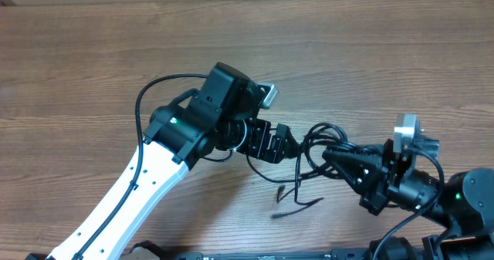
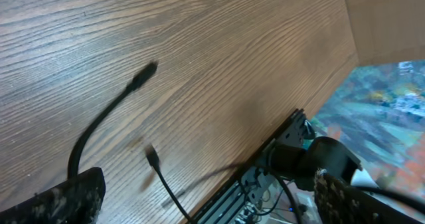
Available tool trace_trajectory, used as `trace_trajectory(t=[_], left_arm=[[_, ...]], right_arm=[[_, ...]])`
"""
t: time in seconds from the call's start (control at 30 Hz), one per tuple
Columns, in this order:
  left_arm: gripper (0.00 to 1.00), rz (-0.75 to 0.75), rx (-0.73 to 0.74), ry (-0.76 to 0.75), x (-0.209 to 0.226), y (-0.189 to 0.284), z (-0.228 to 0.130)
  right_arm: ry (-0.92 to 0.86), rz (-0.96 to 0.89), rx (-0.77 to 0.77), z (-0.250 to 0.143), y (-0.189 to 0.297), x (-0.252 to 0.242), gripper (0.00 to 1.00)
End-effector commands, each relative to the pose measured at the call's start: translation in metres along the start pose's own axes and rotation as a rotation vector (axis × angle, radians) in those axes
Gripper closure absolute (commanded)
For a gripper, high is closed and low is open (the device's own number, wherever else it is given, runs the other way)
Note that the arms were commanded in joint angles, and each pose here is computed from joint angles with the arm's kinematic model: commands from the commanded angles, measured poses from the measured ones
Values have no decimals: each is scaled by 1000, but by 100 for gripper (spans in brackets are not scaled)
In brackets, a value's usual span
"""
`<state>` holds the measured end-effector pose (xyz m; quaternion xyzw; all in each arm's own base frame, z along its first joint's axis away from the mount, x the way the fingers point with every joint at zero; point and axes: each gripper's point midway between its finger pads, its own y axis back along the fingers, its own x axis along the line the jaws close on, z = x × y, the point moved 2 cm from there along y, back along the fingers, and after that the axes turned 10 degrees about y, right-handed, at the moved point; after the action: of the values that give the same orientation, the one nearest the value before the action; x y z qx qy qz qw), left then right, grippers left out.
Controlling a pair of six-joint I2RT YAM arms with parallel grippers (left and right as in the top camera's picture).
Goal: Untangle cables
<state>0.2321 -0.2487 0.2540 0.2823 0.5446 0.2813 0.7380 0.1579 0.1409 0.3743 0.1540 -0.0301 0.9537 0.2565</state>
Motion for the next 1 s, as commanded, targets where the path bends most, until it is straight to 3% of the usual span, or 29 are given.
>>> trace_trajectory(t=[0.0,0.23,0.4,0.97], left_arm=[[0,-36,11,34,0,5,0],[0,-158,44,-48,-18,9,-3],[0,-240,54,-96,-36,8,-4],[0,-362,69,-210,-73,5,-13]], right_arm=[[6,-123,-45,10,4,-14,96],[-13,-124,-62,14,5,-13,96],[-18,-24,-83,23,4,4,96],[1,62,-88,28,5,19,96]])
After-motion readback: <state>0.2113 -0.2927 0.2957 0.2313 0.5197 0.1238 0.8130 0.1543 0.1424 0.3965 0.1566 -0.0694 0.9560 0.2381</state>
